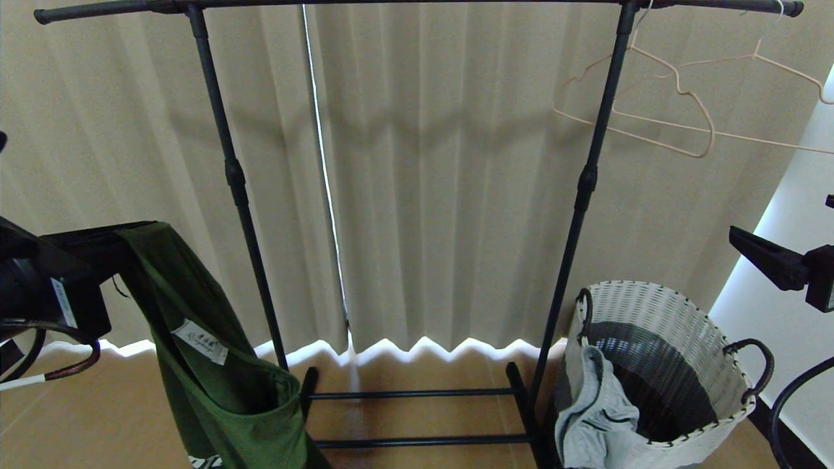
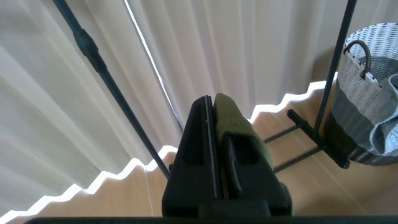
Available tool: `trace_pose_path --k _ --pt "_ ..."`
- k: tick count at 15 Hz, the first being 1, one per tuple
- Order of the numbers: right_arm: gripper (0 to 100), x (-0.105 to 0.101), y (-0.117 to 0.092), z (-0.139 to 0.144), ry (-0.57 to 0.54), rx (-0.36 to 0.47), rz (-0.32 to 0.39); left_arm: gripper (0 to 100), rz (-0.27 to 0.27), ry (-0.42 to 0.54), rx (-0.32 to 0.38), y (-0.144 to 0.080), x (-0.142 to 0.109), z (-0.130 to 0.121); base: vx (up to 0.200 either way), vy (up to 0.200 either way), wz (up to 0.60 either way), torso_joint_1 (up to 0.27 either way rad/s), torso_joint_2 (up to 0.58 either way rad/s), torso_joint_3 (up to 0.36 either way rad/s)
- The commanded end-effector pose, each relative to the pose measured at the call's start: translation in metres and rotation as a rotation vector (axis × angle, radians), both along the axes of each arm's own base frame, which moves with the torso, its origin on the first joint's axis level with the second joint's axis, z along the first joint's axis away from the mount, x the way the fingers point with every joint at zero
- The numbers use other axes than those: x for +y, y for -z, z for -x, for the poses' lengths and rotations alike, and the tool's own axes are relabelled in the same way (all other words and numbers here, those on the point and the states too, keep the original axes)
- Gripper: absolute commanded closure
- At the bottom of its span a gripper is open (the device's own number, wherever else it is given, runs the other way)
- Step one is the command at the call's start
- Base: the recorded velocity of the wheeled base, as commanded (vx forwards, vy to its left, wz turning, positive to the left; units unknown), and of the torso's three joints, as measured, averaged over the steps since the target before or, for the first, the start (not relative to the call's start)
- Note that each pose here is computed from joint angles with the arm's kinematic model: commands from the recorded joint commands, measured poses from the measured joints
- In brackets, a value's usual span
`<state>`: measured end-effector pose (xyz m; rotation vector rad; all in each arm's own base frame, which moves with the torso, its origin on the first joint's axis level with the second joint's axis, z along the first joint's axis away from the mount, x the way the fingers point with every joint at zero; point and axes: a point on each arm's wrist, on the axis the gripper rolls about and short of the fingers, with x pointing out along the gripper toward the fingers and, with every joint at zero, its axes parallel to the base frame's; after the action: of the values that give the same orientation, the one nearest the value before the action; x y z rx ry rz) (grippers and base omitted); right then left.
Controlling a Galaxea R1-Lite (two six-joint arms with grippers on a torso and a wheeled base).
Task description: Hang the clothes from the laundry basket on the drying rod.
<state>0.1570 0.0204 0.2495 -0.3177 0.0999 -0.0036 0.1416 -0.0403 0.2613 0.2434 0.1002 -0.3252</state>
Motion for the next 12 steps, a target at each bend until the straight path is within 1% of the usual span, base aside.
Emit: trace_pose_path --k 1,3,4,7,12 --pt "0 -0.0003 0.0004 0.0018 0.000 -0.002 0.000 100 0.001 0.000 0.002 0.0003 -0.0002 -0.0007 0.000 0.000 0.00 0.000 0.00 0.000" --pt "0 -0.0003 0.0003 0.0022 0.000 -0.002 0.000 100 -0.002 0.002 0.007 0.0016 -0.0007 -0.0014 0.000 0.000 0.00 0.011 -0.05 -0.025" --pt "0 -0.0004 -0.0001 0.0025 0.000 -0.006 -0.001 100 -0.008 0.002 0.015 0.0045 -0.0005 -0.0010 0.000 0.000 0.00 0.056 -0.25 -0.183" --pt "0 -0.0004 -0.0003 0.0029 0.000 -0.007 -0.001 100 -0.005 0.001 0.006 0.0034 0.0004 0.0016 0.000 0.000 0.00 0.069 -0.24 -0.264" --pt "0 -0.0004 -0.0030 0.0028 0.000 -0.016 -0.002 100 -0.008 -0.013 0.010 0.0082 0.0037 0.0069 0.000 0.000 0.00 0.173 -0.53 -0.294"
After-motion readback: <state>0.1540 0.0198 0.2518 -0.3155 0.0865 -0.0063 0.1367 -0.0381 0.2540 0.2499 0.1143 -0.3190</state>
